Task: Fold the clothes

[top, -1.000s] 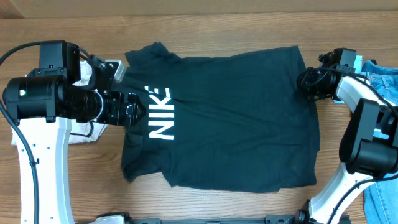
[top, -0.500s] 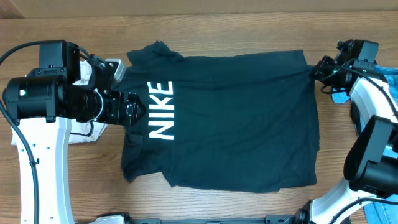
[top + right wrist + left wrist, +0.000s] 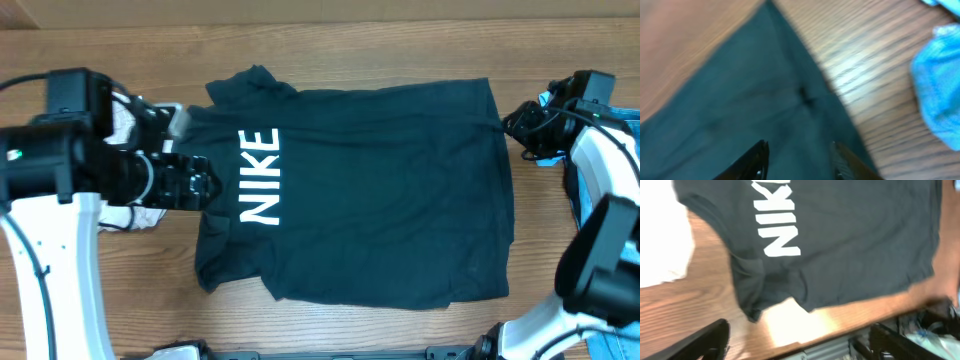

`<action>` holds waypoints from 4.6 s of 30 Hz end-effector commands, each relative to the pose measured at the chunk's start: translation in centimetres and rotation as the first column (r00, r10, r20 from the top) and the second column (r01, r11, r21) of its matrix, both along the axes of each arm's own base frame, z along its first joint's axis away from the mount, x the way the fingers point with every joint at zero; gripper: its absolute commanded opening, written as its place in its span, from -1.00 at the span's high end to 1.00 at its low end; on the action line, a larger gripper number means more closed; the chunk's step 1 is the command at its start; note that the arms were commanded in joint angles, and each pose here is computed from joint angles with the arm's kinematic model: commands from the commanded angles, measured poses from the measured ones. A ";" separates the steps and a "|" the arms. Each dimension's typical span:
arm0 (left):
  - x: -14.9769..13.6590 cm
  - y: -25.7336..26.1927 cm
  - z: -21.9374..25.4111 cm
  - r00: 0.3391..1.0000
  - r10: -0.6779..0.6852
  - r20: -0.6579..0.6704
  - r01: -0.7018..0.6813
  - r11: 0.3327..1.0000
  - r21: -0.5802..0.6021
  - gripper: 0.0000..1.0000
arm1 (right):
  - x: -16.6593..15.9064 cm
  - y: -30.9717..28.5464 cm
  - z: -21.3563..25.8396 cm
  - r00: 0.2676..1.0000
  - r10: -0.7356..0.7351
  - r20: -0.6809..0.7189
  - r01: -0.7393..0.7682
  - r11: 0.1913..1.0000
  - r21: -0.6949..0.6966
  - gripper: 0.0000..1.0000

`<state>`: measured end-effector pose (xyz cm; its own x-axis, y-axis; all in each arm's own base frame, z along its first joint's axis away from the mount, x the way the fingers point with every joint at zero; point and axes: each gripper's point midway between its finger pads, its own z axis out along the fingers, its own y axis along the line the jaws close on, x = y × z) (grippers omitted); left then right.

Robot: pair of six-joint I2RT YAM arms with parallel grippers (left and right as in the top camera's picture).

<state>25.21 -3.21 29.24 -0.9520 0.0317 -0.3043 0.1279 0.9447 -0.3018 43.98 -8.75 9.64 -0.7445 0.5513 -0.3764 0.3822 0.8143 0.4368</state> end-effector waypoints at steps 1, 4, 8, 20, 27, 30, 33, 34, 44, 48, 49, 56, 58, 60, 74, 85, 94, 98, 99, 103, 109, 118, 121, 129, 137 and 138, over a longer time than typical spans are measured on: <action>-0.8 3.1 1.8 0.978 0.205 0.048 -0.208 0.975 0.082 -0.99 | -1.2 2.6 10.0 0.976 0.069 0.206 -0.078 0.996 0.035 0.00; -1.7 3.3 0.3 0.949 0.314 -0.028 -0.312 0.948 0.061 -1.00 | -4.4 3.8 13.3 0.974 0.071 0.216 -0.082 0.996 0.042 -0.19; -2.6 3.2 -6.1 0.877 0.419 -0.235 -0.413 0.908 0.077 -1.00 | -9.1 5.7 14.2 0.989 0.075 0.129 -0.088 0.992 0.096 -0.27; -8.0 0.2 -26.8 0.619 0.550 -0.561 -0.615 0.784 0.090 -0.96 | -13.6 7.3 11.9 0.991 0.123 -0.061 -0.112 0.982 0.154 -0.36; -8.3 0.1 -30.4 0.558 0.635 -0.534 -0.713 0.696 0.083 -0.48 | -13.5 7.3 12.0 0.991 0.123 -0.058 -0.113 0.982 0.153 -0.37; -8.2 0.1 -30.4 0.538 0.648 -0.539 -0.731 0.677 0.084 0.36 | -13.6 7.3 11.9 0.991 0.123 -0.060 -0.113 0.982 0.154 -0.37; -9.0 -0.1 -30.2 0.523 0.639 -0.564 -0.722 0.684 0.105 0.91 | -13.6 7.2 11.9 0.991 0.119 -0.066 -0.109 0.983 0.147 -0.37; -9.1 0.0 -29.7 0.527 0.631 -0.569 -0.713 0.693 0.108 0.91 | -13.7 6.9 11.7 0.991 0.112 -0.073 -0.102 0.986 0.132 -0.37; -5.6 5.4 -19.0 0.654 0.662 -0.365 -0.647 0.740 0.184 0.80 | -14.2 6.7 9.7 0.985 0.103 -0.135 -0.084 0.987 0.134 -0.37; -5.3 7.4 -17.6 0.654 0.699 -0.289 -0.649 0.715 0.260 0.74 | -15.1 6.9 7.0 0.970 0.105 -0.218 -0.070 0.984 0.162 -0.37; -5.3 7.8 -17.5 0.652 0.707 -0.275 -0.651 0.707 0.274 0.74 | -15.2 6.9 6.5 0.967 0.106 -0.233 -0.068 0.983 0.168 -0.37; -5.8 8.6 -17.5 0.655 0.706 -0.271 -0.636 0.708 0.308 -0.62 | -15.6 7.1 5.3 0.960 0.123 -0.252 -0.080 0.982 0.173 -0.37; -5.8 7.5 -17.4 0.657 0.688 -0.308 -0.636 0.726 0.262 -0.86 | -15.6 7.1 5.3 0.960 0.123 -0.252 -0.080 0.982 0.173 -0.36; -6.0 6.0 -17.4 0.657 0.660 -0.365 -0.637 0.745 0.200 -0.89 | -15.6 7.1 5.3 0.960 0.123 -0.252 -0.080 0.982 0.173 -0.36; -11.4 1.3 -28.0 0.522 0.633 -0.572 -0.702 0.700 0.133 -0.22 | -15.3 7.0 5.3 0.963 0.122 -0.239 -0.083 0.982 0.168 -0.37; -11.2 4.7 -29.0 0.470 0.767 -0.437 -0.735 0.614 0.287 0.29 | -15.2 6.9 5.4 0.964 0.121 -0.236 -0.083 0.982 0.167 -0.37; -9.3 6.2 -28.5 0.491 0.797 -0.352 -0.754 0.592 0.286 0.92 | -15.1 7.2 5.5 0.965 0.128 -0.230 -0.087 0.980 0.180 -0.37; -8.1 6.5 -25.0 0.539 0.764 -0.355 -0.716 0.637 0.286 0.91 | -15.2 7.2 5.5 0.965 0.127 -0.231 -0.086 0.980 0.181 -0.37; -7.7 6.6 -23.9 0.548 0.759 -0.351 -0.711 0.644 0.282 0.91 | -15.2 7.2 5.5 0.964 0.128 -0.232 -0.086 0.980 0.181 -0.37; -4.9 7.3 -18.7 0.613 0.743 -0.268 -0.711 0.667 0.223 0.92 | -15.2 7.2 5.5 0.964 0.128 -0.233 -0.086 0.980 0.181 -0.37; -1.6 6.9 -13.3 0.691 0.700 -0.182 -0.697 0.712 0.090 0.92 | -15.2 7.2 5.5 0.964 0.127 -0.232 -0.086 0.980 0.180 -0.37; 1.6 7.9 -11.9 0.720 0.692 -0.057 -0.691 0.722 0.038 0.92 | -15.3 7.1 5.4 0.963 0.126 -0.238 -0.084 0.980 0.179 -0.37; 3.4 8.8 -11.8 0.728 0.685 0.011 -0.685 0.728 0.035 0.92 | -15.2 7.1 5.4 0.964 0.126 -0.235 -0.085 0.980 0.178 -0.37; -0.6 7.6 -16.6 0.704 0.652 -0.280 -0.628 0.756 0.182 -0.36 | -15.2 7.1 5.4 0.964 0.126 -0.235 -0.085 0.980 0.178 -0.37; -5.8 5.5 -20.8 0.582 0.656 -0.480 -0.631 0.737 0.242 -0.32 | -15.2 7.1 5.4 0.964 0.126 -0.234 -0.085 0.980 0.177 -0.38; -5.9 5.4 -21.8 0.569 0.669 -0.478 -0.646 0.724 0.244 -0.27 | -15.2 7.1 5.4 0.964 0.126 -0.234 -0.085 0.980 0.177 -0.38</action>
<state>20.18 2.91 9.76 -0.7568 -0.6310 0.1704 -0.6499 0.7542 -0.0937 28.64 -1.76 14.86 -0.8564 0.5108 -0.0752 0.4222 0.7766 0.4676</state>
